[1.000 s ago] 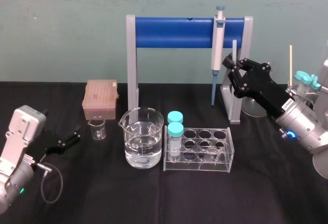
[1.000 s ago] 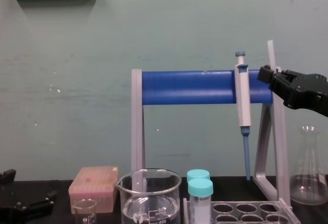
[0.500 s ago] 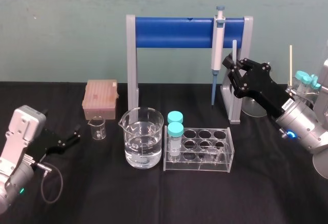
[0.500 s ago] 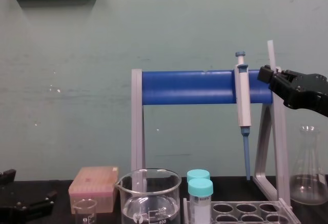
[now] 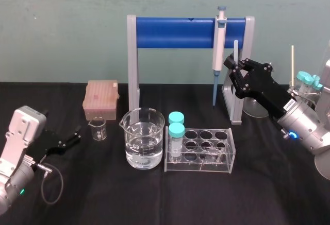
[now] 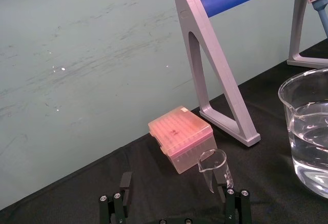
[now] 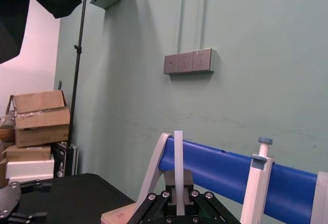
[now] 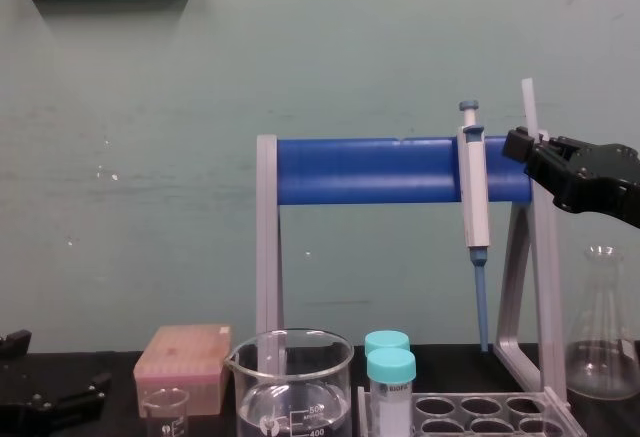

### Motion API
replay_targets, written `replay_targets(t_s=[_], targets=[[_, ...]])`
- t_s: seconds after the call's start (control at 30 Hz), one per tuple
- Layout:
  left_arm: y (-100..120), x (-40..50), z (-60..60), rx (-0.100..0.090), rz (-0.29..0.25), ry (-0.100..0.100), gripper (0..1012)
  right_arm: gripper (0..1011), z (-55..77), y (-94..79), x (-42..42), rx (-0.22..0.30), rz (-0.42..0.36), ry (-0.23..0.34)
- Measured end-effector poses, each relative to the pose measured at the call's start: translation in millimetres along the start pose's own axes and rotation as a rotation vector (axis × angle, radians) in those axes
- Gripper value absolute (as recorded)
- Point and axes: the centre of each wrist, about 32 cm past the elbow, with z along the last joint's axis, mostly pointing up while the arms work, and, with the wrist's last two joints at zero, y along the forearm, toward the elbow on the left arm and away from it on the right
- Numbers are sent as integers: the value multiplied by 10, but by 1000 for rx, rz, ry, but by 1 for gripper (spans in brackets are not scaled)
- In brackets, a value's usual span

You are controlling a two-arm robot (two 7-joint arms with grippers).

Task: Pick up the stirring rod with one hand, then place it down.

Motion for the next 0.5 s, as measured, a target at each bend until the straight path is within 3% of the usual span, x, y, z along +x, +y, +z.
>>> replay_targets(t_s=[0.5], targets=[[0, 0, 0, 0, 0, 0, 1000, 71, 0, 0, 0, 0, 0, 0]])
